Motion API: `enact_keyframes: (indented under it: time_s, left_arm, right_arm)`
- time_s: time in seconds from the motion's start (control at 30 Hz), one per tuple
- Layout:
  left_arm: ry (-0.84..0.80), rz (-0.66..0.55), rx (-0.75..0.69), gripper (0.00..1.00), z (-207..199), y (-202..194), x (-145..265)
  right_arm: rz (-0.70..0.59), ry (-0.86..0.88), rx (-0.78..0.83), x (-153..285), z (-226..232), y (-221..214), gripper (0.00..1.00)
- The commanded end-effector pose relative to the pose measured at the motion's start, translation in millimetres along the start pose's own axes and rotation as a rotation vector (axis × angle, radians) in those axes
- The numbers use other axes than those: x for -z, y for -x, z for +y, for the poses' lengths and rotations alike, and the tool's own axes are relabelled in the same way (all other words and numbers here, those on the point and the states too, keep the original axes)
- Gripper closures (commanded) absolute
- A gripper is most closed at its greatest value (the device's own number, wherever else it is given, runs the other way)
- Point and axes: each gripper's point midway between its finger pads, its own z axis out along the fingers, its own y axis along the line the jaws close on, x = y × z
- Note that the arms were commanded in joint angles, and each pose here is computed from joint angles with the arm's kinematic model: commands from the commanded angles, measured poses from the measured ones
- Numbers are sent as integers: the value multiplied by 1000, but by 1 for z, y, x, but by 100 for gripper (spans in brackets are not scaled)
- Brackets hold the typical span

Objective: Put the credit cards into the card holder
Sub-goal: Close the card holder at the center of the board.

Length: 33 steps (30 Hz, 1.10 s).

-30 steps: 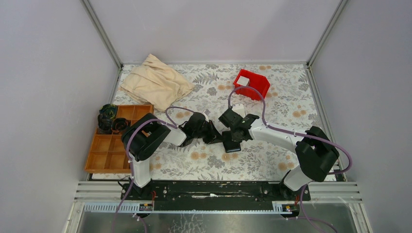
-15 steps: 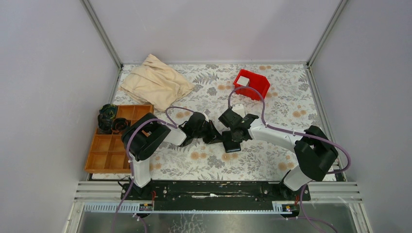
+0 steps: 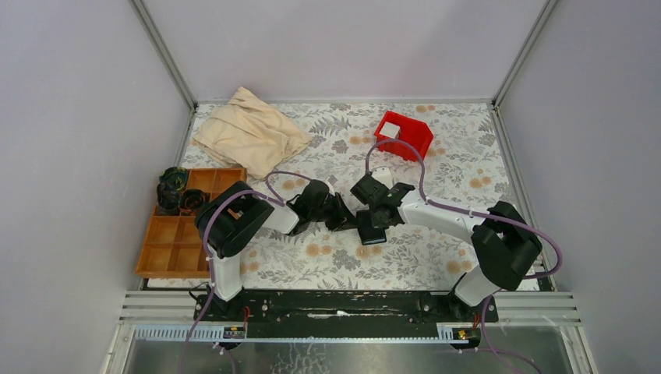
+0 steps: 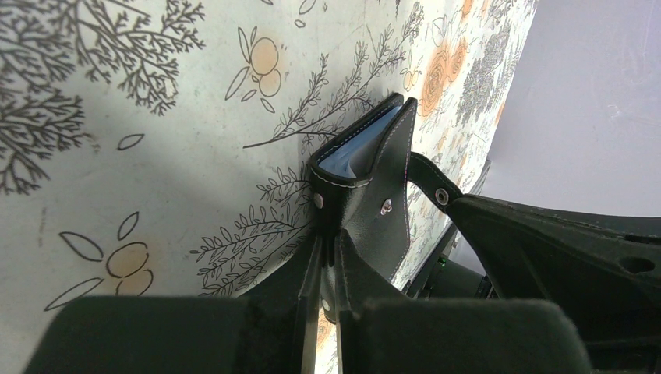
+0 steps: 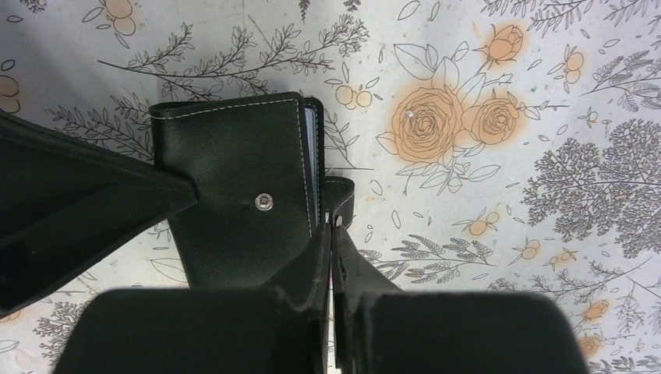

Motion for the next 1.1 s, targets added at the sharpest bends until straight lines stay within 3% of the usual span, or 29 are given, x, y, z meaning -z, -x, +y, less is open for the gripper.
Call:
enact_keyframes:
  time_s: [0.0, 0.4, 1.07]
  left_arm:
    - [466, 97, 93, 100, 136, -48, 23]
    - [454, 93, 97, 100, 135, -47, 21]
    - [448, 101, 94, 100, 133, -46, 16]
  right_arm:
    - [-7, 53, -13, 3, 10, 9, 99]
    - [-6, 136, -8, 2, 35, 24, 100]
    - [66, 144, 8, -13, 44, 8, 100]
